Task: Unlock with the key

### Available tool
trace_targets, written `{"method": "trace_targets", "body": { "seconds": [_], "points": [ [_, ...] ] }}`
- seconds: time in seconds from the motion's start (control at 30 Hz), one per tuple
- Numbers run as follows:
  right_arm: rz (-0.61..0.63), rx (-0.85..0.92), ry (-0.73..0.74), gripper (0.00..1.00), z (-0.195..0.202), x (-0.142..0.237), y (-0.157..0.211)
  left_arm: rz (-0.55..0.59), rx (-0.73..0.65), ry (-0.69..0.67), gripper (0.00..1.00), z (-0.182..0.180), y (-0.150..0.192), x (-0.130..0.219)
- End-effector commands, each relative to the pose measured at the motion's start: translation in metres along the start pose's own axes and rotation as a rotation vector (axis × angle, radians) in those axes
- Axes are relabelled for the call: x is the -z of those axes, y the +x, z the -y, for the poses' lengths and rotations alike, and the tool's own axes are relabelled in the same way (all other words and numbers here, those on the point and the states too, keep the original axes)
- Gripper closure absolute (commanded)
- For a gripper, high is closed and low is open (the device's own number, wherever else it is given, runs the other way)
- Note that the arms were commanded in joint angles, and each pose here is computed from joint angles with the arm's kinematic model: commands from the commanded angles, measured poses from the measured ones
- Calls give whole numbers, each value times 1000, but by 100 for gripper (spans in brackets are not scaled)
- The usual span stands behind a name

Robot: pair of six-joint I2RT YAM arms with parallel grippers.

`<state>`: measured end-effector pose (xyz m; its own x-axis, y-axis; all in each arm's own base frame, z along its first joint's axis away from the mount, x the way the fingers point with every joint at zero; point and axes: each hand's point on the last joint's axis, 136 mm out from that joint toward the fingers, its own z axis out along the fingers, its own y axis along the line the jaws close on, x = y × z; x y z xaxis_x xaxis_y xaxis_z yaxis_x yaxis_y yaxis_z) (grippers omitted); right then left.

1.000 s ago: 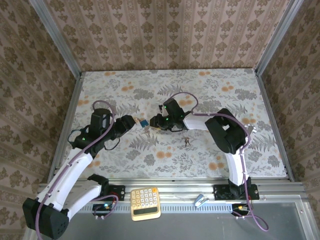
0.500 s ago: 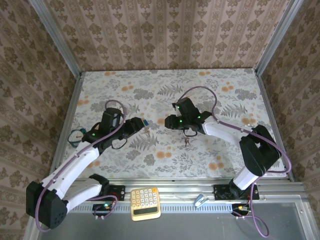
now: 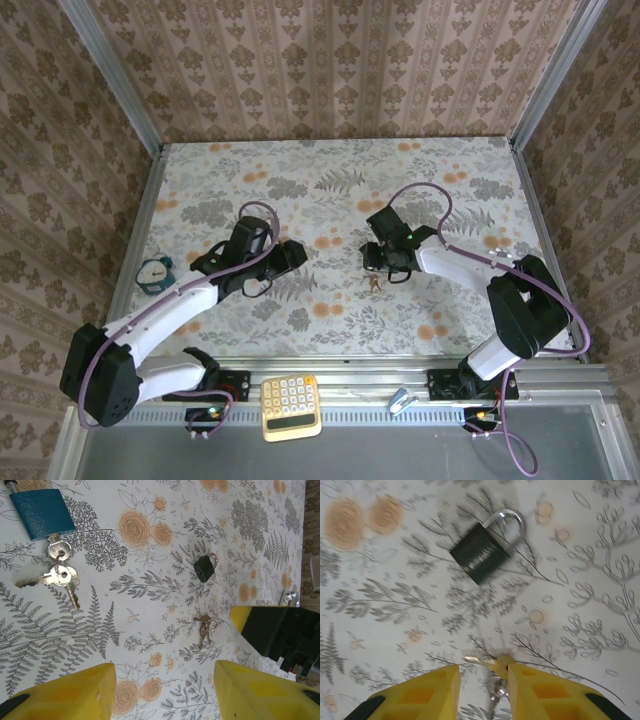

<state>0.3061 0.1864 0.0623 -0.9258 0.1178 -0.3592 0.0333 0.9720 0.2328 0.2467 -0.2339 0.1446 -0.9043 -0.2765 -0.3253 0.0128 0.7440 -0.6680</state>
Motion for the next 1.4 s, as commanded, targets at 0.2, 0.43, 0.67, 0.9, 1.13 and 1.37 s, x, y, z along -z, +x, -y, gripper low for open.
{"method": "trace_targets", "body": {
  "seconds": [0.2,0.43,0.67,0.9,1.13,1.37],
  "points": [
    [-63,-42,87,69,19,-15,19,6,-15,20,45,13,-1,-5],
    [-107,-52,94,69,20,-24,29,-15,-2,23,45,10,5,-14],
    [-132,-56,87,75,18,-31,39,-14,0,21,46,9,6,-15],
    [-154,-58,86,84,18,-40,45,-13,14,25,46,6,8,-15],
    [-157,-75,70,100,18,-45,49,-12,18,23,46,5,8,-16],
    [-83,-104,-76,100,-6,-23,32,-7,17,25,46,5,7,-15]
  ]
}}
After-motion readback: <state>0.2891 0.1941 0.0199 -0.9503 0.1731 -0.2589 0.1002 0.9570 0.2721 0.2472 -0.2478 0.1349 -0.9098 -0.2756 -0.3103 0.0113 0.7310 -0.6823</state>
